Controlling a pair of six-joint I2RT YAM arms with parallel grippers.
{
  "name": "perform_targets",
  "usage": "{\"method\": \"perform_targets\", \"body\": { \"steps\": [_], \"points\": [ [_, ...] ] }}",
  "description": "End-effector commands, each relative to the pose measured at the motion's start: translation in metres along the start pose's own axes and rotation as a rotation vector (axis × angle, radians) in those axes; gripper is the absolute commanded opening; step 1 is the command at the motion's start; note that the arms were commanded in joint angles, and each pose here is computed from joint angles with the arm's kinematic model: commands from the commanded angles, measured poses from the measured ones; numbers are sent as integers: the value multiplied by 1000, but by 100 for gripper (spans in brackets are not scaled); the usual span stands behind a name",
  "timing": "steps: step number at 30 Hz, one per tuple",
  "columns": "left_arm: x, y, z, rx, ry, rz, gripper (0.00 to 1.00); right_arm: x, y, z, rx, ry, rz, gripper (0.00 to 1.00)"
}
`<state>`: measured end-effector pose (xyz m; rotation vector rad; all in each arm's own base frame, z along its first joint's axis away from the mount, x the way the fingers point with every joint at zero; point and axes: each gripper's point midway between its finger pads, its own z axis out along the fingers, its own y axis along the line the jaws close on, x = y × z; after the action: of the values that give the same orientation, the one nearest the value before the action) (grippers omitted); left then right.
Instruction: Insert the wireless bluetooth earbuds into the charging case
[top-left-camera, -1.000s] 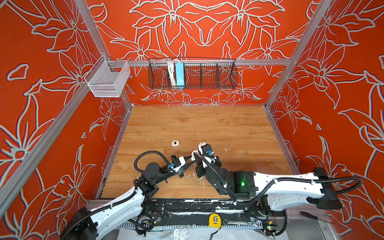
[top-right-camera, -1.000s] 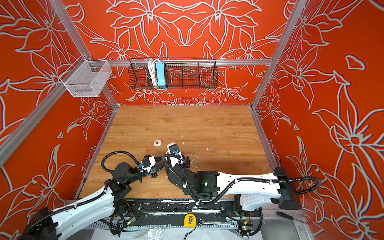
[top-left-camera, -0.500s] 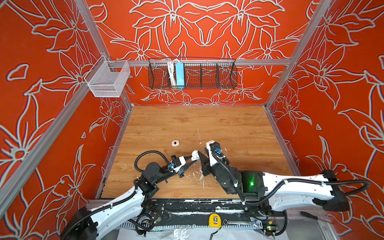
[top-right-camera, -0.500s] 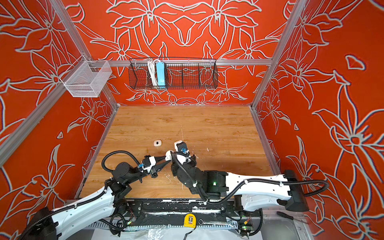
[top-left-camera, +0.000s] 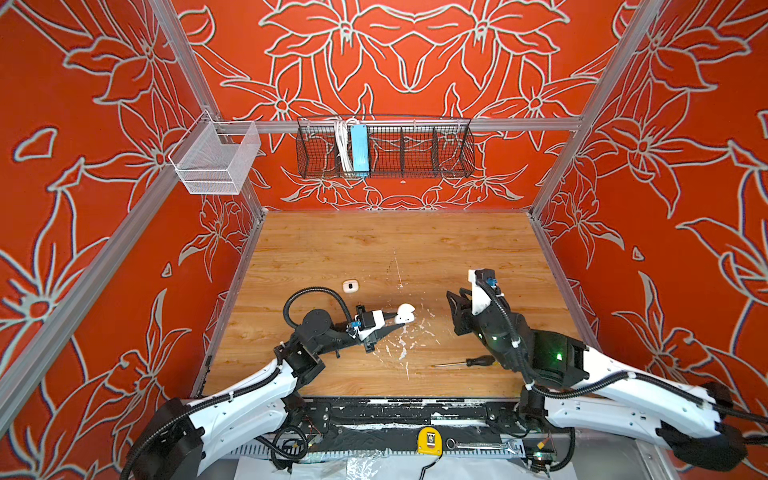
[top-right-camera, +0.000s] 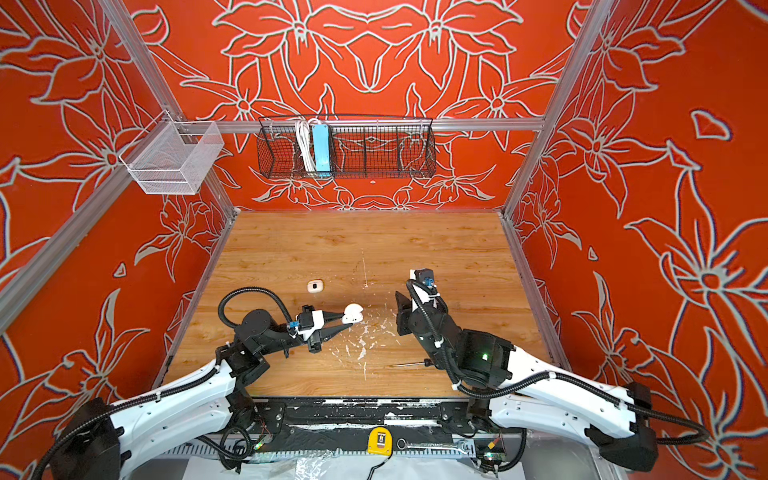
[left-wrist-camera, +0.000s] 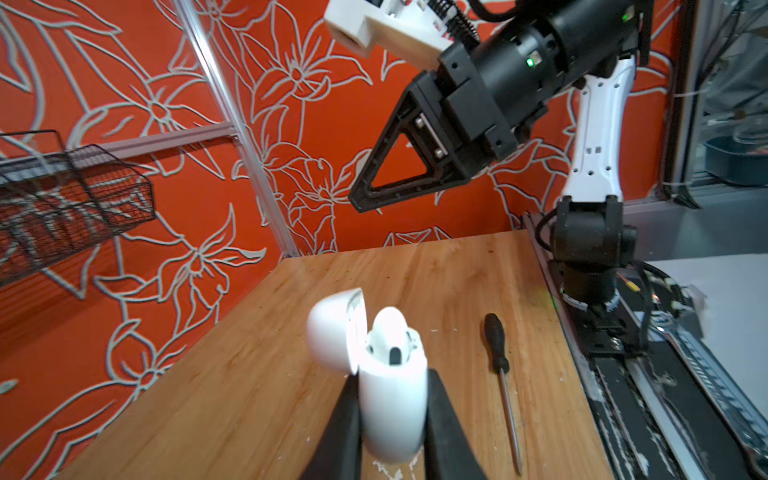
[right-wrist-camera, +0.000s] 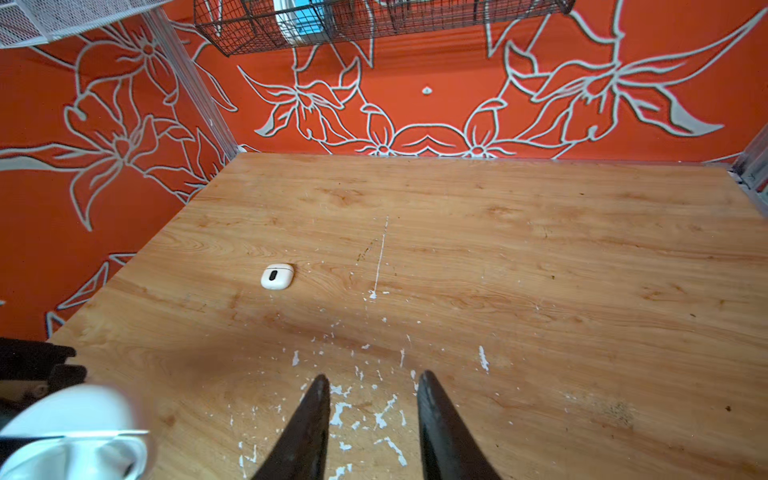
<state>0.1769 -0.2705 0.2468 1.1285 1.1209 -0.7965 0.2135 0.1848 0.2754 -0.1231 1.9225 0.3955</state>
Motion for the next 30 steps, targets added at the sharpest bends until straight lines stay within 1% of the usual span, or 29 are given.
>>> {"method": "perform_targets", "body": {
  "steps": [1, 4, 7, 12, 18, 19, 21, 23, 26, 30],
  "points": [
    [-6, -17, 6, 130, -12, 22, 0, 12, -9, -4, -26, 25, 43, 37],
    [-3, -24, 9, 179, -11, 26, 0, 17, -6, -2, -67, 35, 61, 36],
    [-2, -31, 10, 226, -9, 33, 0, 19, 5, 2, -93, 69, 40, 36],
    [-2, -39, 11, 282, 4, 47, 0, 24, 16, 14, -80, 124, -7, 35],
    [-4, -43, 12, 299, 1, 61, 0, 24, 21, 17, -93, 126, 1, 35],
    [4, -44, 15, 308, 20, 43, 0, 24, 22, 18, -98, 129, 1, 35],
    [6, -45, 16, 315, 28, 42, 0, 24, 25, 18, -111, 135, 2, 35],
    [8, -45, 17, 321, 37, 44, 0, 25, 32, 19, -140, 149, -2, 35],
    [10, -43, 19, 311, 54, 37, 0, 29, 50, 20, -221, 178, -29, 35],
    [14, -34, 21, 261, 80, 26, 0, 34, 67, 20, -298, 206, -57, 35]
  ]
}}
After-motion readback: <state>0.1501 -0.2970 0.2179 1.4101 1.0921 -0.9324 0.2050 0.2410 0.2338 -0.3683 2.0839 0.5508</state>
